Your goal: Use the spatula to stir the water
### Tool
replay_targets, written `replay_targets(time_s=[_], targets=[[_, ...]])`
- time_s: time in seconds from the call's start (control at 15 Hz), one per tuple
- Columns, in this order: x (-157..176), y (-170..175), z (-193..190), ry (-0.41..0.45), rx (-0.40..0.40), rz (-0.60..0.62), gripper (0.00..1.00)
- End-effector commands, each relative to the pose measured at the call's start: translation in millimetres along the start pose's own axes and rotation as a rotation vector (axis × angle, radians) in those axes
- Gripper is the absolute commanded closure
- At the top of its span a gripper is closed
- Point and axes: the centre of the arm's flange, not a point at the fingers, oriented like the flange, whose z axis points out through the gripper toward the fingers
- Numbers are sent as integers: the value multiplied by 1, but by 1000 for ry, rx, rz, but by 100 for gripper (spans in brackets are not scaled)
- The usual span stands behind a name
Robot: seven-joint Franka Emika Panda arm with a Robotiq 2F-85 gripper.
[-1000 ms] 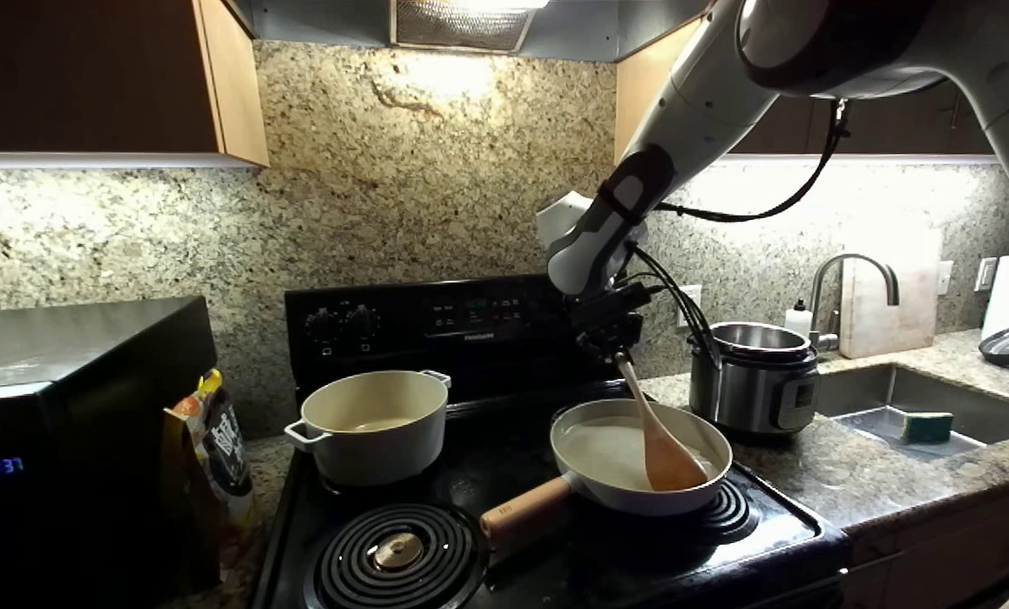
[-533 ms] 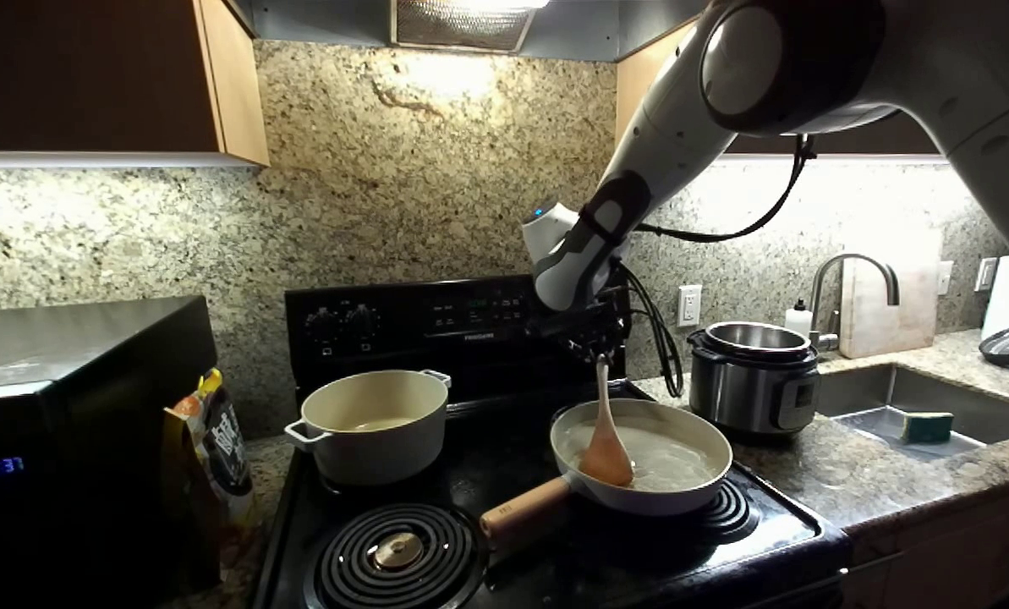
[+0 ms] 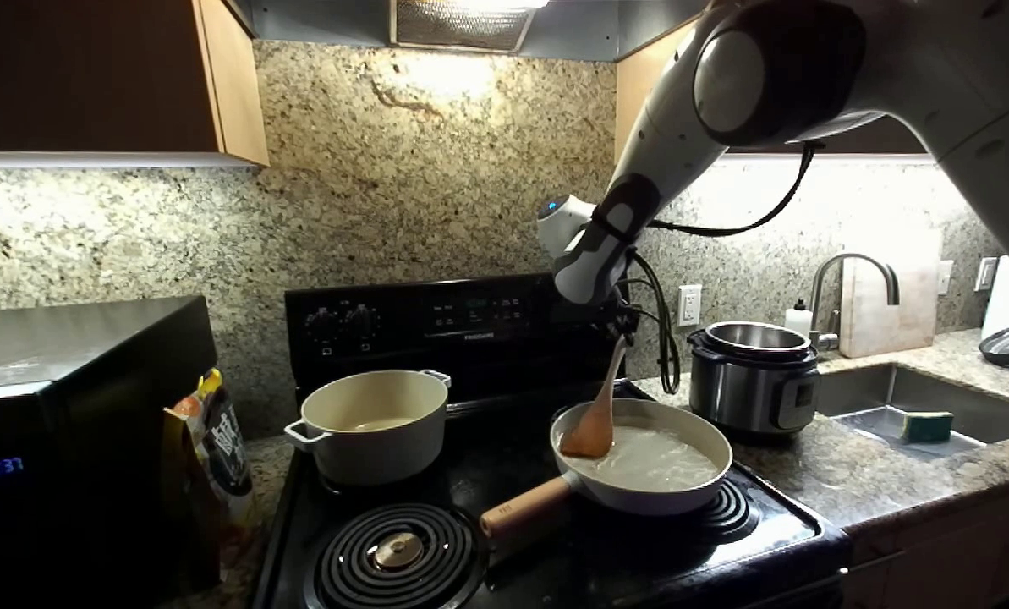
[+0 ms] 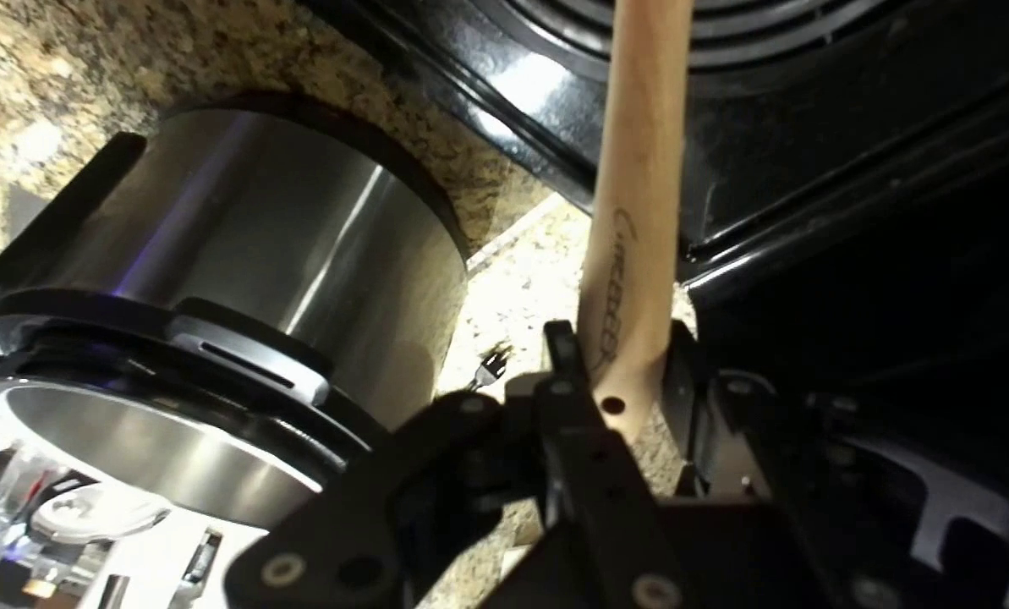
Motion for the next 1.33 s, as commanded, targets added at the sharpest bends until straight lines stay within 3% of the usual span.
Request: replay_targets(time_s=[0.0, 0.47, 0.87, 1.27], targets=[[3, 28, -8, 67, -23, 132, 89], [-1, 63, 11, 132, -127, 269, 89], [-6, 101, 13, 128, -157, 336, 89], [-19, 123, 1, 99, -180, 319, 89]])
